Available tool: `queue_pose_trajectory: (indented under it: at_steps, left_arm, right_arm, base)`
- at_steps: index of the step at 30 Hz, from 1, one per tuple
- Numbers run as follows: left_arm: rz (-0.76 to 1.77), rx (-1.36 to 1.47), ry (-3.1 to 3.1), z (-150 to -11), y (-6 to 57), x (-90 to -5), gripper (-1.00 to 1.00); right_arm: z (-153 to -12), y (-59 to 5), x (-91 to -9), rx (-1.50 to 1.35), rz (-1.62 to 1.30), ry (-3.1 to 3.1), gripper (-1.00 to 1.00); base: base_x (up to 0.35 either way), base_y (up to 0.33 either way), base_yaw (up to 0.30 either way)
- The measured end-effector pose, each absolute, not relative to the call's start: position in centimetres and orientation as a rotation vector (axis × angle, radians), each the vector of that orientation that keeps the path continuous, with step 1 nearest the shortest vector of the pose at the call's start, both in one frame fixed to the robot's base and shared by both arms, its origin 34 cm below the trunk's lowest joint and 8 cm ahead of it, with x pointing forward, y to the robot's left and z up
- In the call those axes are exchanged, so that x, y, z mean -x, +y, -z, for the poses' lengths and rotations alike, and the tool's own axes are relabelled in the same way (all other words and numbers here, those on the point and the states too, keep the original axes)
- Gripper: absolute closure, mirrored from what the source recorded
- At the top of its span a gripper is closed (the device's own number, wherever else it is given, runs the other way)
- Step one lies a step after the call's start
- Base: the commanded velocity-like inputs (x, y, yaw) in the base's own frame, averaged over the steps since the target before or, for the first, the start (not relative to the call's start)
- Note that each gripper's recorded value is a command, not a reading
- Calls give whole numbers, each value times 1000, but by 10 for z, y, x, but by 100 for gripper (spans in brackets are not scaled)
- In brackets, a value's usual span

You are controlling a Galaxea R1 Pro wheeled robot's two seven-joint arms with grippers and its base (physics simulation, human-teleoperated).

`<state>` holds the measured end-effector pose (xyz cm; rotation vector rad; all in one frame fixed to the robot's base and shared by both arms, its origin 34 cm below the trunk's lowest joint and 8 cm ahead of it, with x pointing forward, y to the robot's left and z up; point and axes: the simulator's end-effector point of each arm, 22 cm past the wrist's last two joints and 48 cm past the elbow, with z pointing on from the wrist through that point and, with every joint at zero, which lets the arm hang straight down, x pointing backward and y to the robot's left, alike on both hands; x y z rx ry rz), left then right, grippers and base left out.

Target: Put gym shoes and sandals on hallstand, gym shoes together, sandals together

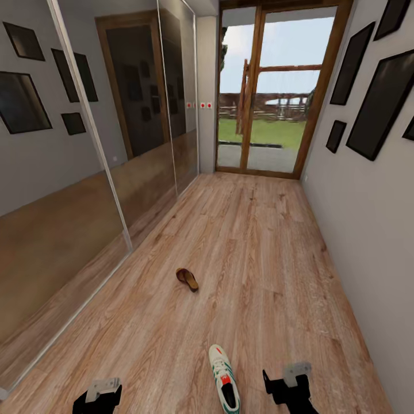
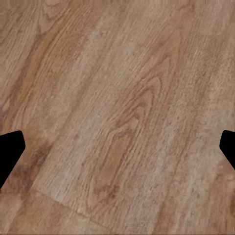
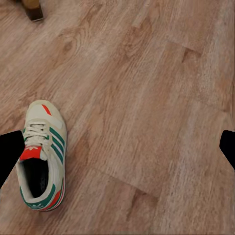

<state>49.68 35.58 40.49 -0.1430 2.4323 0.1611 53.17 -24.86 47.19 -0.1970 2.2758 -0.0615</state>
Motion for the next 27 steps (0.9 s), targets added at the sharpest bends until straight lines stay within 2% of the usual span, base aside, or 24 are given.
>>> queue_pose_trajectory:
  at_steps: [6,9,24,27]
  left_arm:
    - [-173,126,2324,-430,370,-567,-100]
    - [-129,112,2286,-437,357,-593,-100]
    - [-116,104,2293,-403,354,-584,-100]
    - [-115,105,2294,-396,353,-581,-100]
  right_arm:
    - [-519,-251,-615,193,97,2188,-100]
    - [-531,-254,-656,176,116,2247,-100]
    - [-446,-247,-619,200,79,2285,-100]
    - [-441,-248,-619,198,81,2264,-100]
  base:
    - [0,0,2]
    - [0,0,0]
    - [0,0,0]
    - [0,0,145]
